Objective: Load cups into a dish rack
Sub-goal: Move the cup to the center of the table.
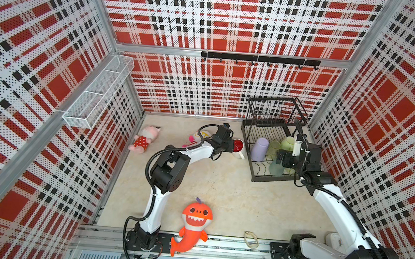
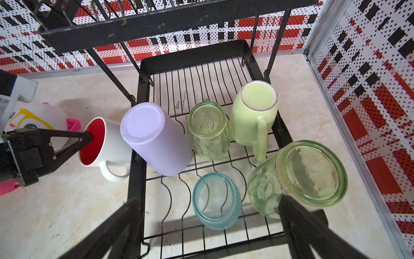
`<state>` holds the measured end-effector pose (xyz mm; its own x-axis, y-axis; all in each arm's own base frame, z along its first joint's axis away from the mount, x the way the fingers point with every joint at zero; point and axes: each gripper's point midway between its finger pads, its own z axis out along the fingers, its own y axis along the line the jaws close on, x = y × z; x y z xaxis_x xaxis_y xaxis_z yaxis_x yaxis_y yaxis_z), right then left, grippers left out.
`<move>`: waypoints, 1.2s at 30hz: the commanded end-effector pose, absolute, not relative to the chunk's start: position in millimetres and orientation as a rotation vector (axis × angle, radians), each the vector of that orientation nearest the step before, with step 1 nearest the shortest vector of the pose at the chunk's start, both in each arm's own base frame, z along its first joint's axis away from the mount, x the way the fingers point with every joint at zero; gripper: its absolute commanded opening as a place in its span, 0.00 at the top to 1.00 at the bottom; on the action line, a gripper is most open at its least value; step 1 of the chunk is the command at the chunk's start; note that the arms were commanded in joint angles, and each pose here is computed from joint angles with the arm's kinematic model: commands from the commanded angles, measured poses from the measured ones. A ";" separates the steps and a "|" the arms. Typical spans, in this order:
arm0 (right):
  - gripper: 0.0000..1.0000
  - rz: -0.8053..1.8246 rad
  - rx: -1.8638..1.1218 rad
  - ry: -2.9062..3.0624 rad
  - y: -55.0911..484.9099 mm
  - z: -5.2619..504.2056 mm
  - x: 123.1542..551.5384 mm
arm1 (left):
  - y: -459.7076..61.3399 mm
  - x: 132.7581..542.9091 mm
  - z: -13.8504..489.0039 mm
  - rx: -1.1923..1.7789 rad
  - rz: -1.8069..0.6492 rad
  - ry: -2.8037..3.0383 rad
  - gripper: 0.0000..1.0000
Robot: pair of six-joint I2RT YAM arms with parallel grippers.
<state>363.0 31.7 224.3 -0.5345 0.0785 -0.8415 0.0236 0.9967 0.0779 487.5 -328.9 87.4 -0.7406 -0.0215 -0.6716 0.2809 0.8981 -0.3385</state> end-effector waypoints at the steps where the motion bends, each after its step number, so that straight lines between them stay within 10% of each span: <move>1: 0.00 0.085 0.080 2.108 31.4 230.6 364.8 | -326.8 478.9 105.0 0.192 -0.589 2.333 1.00; 36: 0.00 0.143 0.040 2.097 41.5 232.1 367.3 | -282.6 396.4 110.8 0.334 -0.386 2.490 0.92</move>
<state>367.0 41.7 222.8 -0.5369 0.0851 -0.8393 -0.0193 0.9934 0.1130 392.5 -277.2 91.2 -0.8180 0.1323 -0.5598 0.2902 0.9352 -0.2030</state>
